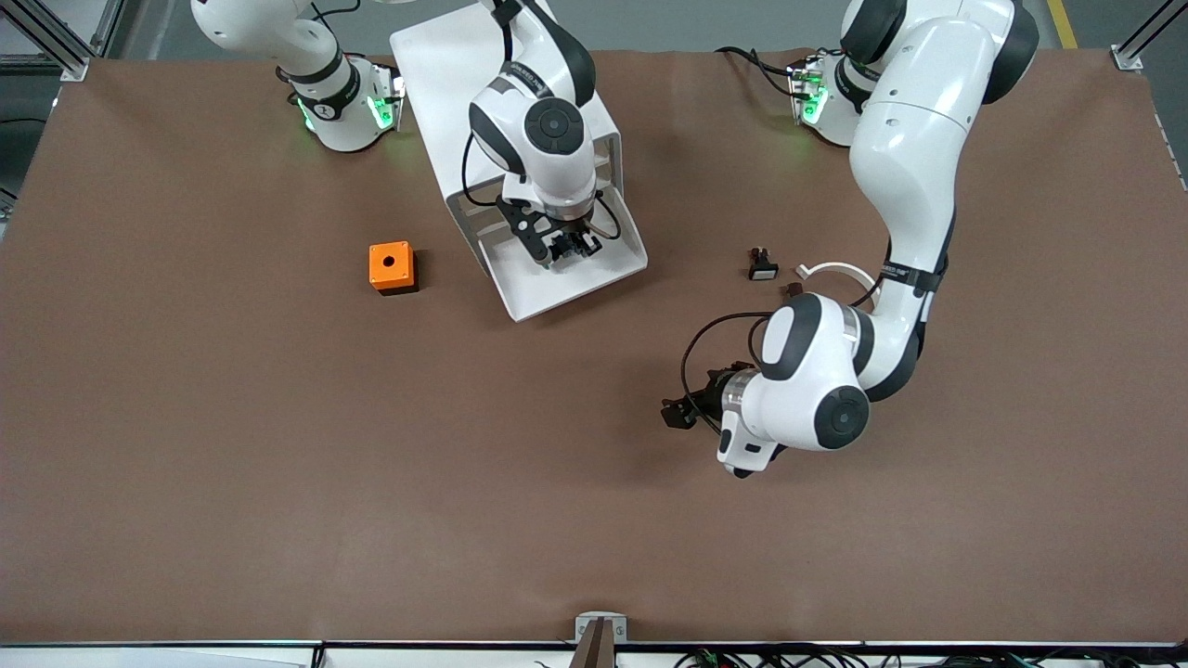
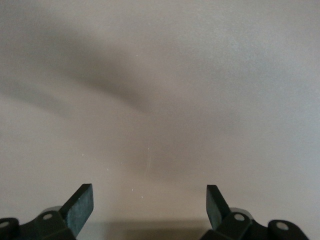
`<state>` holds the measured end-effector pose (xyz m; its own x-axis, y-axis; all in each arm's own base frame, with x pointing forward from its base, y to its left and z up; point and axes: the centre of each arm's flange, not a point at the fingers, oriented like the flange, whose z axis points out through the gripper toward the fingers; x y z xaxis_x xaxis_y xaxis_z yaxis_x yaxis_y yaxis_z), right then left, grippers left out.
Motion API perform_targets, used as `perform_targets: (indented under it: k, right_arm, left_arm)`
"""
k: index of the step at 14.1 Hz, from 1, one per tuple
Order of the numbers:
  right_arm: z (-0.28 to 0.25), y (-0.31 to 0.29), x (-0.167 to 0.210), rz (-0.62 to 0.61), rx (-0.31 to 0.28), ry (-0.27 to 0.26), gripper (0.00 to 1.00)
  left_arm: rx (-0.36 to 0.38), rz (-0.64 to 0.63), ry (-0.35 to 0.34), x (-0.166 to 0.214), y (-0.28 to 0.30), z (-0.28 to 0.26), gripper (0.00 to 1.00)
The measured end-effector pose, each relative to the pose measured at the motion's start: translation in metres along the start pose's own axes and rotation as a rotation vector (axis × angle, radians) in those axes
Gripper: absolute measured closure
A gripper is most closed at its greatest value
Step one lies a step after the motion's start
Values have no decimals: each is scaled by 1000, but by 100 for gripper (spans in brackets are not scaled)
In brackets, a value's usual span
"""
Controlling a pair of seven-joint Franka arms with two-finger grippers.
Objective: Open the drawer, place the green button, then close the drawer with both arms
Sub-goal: 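Lower the green button into the open drawer and open the right gripper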
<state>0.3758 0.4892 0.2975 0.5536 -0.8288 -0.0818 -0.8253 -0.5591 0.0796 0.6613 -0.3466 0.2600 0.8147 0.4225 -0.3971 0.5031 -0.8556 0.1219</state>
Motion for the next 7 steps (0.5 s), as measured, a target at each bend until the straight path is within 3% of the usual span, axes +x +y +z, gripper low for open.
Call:
perform_targets:
  k: [4, 7]
  right_arm:
    - [12, 4, 0, 1, 24, 0, 59]
    - [16, 5, -2, 2, 27, 1, 58]
  left_arm:
    - [26, 99, 129, -26, 27, 8, 0]
    - [12, 108, 153, -28, 31, 8, 0]
